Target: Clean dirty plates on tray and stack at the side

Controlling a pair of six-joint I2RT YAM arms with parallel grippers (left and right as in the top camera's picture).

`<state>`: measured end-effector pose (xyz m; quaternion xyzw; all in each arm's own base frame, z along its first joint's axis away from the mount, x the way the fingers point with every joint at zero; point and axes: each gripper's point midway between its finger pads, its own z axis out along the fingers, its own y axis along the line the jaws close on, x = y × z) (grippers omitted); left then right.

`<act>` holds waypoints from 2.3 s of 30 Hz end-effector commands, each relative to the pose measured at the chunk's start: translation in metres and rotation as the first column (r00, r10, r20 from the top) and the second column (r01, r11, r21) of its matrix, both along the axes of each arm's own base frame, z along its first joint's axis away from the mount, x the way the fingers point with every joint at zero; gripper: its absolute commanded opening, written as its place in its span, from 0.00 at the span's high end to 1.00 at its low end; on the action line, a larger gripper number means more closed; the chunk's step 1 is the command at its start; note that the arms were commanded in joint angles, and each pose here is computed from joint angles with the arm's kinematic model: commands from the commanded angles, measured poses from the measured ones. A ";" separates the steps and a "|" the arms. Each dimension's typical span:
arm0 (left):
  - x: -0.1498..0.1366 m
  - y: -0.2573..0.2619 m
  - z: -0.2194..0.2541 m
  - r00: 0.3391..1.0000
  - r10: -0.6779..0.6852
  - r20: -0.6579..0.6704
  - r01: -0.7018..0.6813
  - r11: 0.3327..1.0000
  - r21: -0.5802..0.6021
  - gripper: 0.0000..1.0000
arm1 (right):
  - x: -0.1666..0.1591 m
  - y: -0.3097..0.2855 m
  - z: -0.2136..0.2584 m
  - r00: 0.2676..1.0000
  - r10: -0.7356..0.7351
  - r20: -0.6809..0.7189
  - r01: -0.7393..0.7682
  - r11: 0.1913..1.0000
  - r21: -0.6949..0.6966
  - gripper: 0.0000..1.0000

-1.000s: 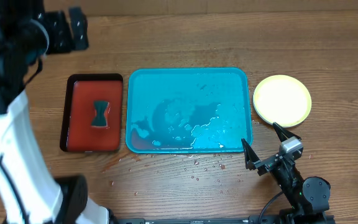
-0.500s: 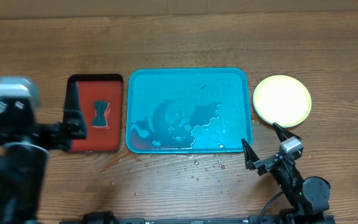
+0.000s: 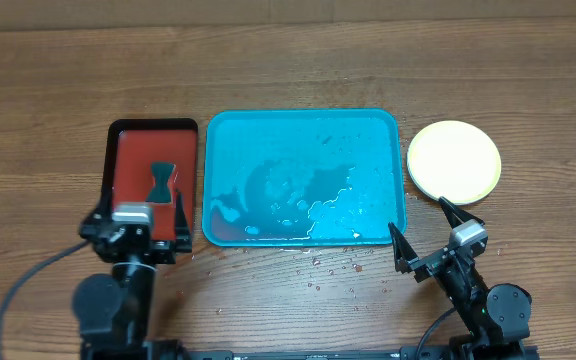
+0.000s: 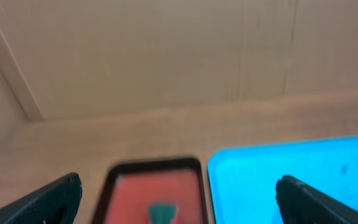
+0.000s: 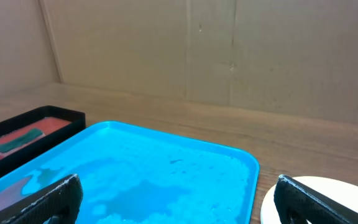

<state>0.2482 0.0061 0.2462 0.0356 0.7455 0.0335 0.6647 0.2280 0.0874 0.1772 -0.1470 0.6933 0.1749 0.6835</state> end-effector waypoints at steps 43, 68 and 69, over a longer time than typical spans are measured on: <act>-0.002 -0.006 -0.089 0.999 -0.030 0.044 0.030 0.999 -0.011 0.00 | 0.000 -0.001 -0.001 1.000 -0.002 0.006 0.002 1.000 0.004 0.00; -0.002 -0.006 -0.089 0.999 -0.030 0.044 0.030 0.999 -0.011 0.00 | 0.000 -0.001 -0.001 1.000 -0.002 0.006 0.002 1.000 0.004 0.00; -0.002 -0.006 -0.089 0.999 -0.030 0.044 0.031 0.999 -0.011 0.00 | 0.000 -0.001 -0.001 1.000 -0.002 0.006 0.002 1.000 0.004 0.00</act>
